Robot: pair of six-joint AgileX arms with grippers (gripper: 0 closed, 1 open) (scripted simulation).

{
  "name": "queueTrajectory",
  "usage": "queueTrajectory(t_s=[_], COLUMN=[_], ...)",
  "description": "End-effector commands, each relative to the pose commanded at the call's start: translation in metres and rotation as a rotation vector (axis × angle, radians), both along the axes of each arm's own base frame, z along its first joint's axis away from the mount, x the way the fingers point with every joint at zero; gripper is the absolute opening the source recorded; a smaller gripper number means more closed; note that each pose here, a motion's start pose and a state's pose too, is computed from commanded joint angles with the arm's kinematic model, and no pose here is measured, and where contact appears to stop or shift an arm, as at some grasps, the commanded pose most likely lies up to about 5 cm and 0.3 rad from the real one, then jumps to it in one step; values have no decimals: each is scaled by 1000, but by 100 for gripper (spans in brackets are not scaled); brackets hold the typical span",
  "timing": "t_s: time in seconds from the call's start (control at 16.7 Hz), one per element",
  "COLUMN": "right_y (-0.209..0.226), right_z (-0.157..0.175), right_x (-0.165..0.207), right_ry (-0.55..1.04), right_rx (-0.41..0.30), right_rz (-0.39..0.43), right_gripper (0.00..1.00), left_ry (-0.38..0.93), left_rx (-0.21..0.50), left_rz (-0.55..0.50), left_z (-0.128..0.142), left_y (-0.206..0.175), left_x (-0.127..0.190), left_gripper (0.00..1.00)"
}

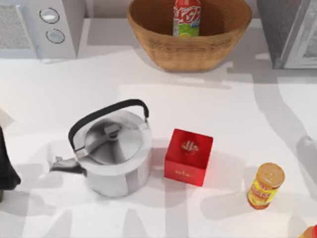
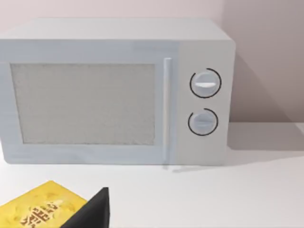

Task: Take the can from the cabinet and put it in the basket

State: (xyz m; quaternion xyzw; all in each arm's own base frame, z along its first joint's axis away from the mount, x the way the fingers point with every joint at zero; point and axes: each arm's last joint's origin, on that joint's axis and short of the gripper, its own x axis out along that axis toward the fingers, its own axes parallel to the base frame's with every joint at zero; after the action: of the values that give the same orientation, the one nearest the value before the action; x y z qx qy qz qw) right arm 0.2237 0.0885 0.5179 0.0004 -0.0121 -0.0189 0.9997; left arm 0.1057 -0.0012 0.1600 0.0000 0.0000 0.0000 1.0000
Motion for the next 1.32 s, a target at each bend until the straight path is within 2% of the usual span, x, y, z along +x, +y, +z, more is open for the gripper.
queueTrajectory(t_s=[0.36, 0.54, 0.96, 1.14, 1.32], right_y=[0, -1, -16, -32, -50], right_z=[-1, -1, -12, -40, -86], right_x=[44, 46, 14, -11, -41], right_ry=[4, 4, -17, -5, 23], right_rx=[-2, -2, 3, -2, -10], right_rz=[-1, -1, 15, 20, 21], right_gripper=[100, 100, 100, 100, 100], left_ry=[0, 0, 0, 0, 0], left_rx=[0, 0, 0, 0, 0], left_rz=[0, 0, 0, 0, 0], left_z=[0, 0, 0, 0, 0], left_y=[0, 0, 0, 0, 0], left_x=[0, 0, 0, 0, 0], left_gripper=[100, 100, 100, 100, 100])
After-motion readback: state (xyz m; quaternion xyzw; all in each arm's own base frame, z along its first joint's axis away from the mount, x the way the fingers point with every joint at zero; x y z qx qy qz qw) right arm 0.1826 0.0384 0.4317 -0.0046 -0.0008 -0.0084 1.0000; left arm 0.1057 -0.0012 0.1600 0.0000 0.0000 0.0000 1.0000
